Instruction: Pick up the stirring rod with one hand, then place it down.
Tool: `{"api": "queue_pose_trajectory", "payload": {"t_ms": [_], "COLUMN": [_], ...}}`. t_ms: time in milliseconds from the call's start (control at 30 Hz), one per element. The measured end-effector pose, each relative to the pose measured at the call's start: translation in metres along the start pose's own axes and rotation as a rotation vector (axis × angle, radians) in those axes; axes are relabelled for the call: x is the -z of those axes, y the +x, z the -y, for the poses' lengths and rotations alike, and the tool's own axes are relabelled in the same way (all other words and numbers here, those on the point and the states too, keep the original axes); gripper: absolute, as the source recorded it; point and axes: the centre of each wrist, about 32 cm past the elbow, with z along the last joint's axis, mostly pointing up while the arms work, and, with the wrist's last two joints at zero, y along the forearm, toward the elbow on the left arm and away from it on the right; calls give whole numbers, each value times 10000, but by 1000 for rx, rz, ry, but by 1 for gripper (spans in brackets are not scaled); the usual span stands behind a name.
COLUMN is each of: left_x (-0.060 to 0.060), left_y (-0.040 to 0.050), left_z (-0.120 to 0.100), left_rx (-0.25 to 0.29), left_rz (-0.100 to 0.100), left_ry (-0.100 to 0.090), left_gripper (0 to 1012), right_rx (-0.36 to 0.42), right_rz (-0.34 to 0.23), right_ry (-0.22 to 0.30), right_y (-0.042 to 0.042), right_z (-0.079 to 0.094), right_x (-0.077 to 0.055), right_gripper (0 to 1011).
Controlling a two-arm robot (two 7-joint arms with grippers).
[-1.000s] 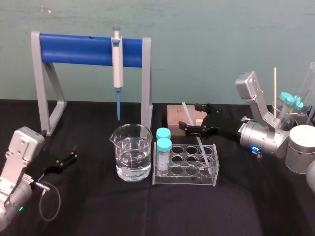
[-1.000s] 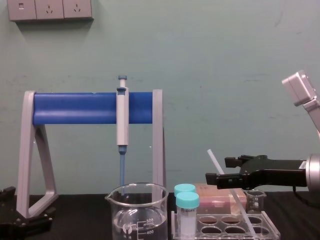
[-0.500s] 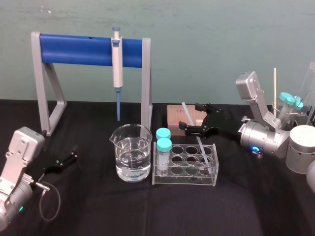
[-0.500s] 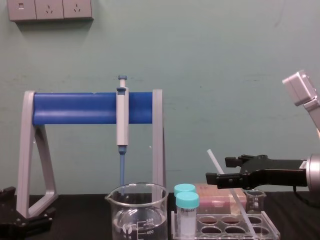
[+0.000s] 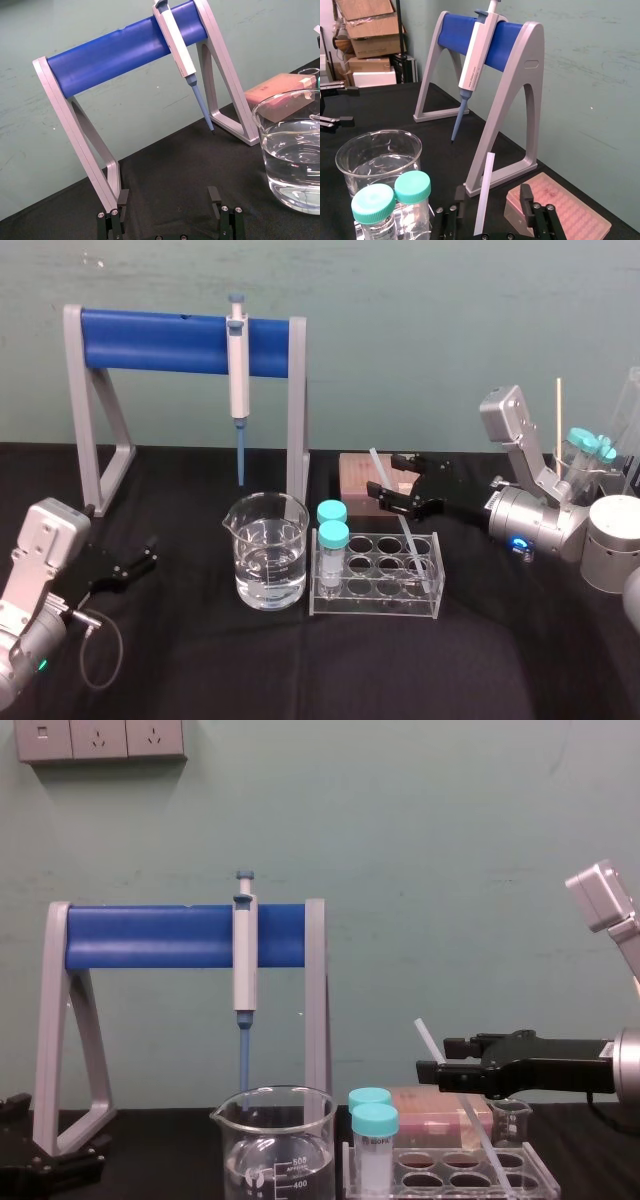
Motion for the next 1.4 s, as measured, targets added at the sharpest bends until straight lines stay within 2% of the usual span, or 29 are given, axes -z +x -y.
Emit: {"api": "queue_pose_trajectory", "payload": {"t_ms": [233,267,300,600,667,733,1167,1400], "left_x": [0,0,0,0,0,0,0,0], "left_y": [0,0,0,0,0,0,0,0], "left_z": [0,0,0,0,0,0,0,0], "left_rx": [0,0,0,0,0,0,0,0], "left_rz": [0,0,0,0,0,0,0,0], "left_ry": [0,0,0,0,0,0,0,0], "left_gripper": [1000,1000,1000,1000,1000,1000,1000,1000], "right_rx": [0,0,0,0,0,0,0,21], "right_rz": [0,0,0,0,0,0,0,19], "right_ry": [0,0,0,0,0,0,0,33], "right_y": [0,0,0,0,0,0,0,-34], "right_z": [0,-1,-1,0,-1,0,0,44], "right_x": [-2,-2,-2,-2,-2,-2,-1,-60], "right_gripper": [512,450,450,137,101,75,75,75]}}
